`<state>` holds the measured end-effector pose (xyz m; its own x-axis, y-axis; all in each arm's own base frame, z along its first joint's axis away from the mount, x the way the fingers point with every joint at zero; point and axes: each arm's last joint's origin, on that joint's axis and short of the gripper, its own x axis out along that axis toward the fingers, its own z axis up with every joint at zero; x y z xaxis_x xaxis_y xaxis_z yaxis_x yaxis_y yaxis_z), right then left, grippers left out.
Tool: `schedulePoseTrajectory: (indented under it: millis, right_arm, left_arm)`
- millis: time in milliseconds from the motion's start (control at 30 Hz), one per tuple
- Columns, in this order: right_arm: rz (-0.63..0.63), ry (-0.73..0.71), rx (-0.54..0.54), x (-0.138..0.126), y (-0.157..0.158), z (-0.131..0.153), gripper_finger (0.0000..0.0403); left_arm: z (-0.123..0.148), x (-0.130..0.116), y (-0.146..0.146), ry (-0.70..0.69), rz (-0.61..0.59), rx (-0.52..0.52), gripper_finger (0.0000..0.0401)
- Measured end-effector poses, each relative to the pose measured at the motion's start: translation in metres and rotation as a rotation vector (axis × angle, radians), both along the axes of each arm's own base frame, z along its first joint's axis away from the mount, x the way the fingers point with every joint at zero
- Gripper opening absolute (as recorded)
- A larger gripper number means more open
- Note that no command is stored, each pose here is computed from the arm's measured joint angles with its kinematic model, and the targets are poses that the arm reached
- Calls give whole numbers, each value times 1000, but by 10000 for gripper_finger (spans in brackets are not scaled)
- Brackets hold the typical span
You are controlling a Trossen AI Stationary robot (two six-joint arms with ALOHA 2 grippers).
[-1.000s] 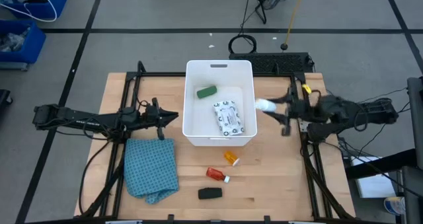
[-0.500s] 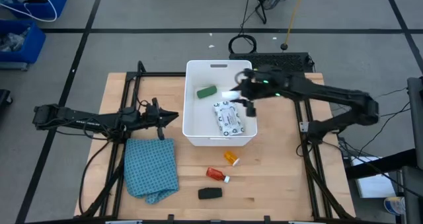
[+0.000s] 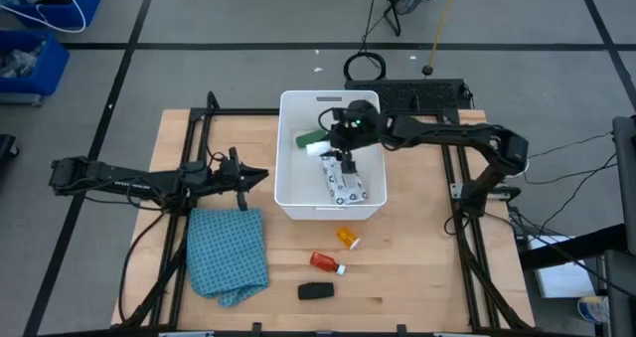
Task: Pick & place medical supplies in basket/bin
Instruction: Put the white pill bottle into the white bin
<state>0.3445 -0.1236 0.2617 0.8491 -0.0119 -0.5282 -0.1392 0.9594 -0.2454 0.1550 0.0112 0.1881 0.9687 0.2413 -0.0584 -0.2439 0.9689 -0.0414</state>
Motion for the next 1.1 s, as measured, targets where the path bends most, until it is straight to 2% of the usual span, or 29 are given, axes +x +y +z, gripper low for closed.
schedulePoseTrajectory:
  millis: [200, 367, 467, 833, 1100]
  right_arm:
    - [3, 19, 117, 15, 0, -25, 160]
    - [94, 117, 48, 18, -1, -49, 161]
    - [129, 123, 12, 22, -2, -57, 161]
    - [131, 222, 55, 28, -4, -91, 161]
    - [119, 248, 81, 28, -4, -98, 162]
  left_arm:
    - [0, 0, 0, 2, 0, 4, 47]
    - [0, 0, 0, 2, 0, 8, 47]
    - [0, 0, 0, 3, 0, 9, 47]
    - [-1, 0, 0, 11, -1, 22, 47]
    - [-1, 0, 0, 18, -1, 21, 47]
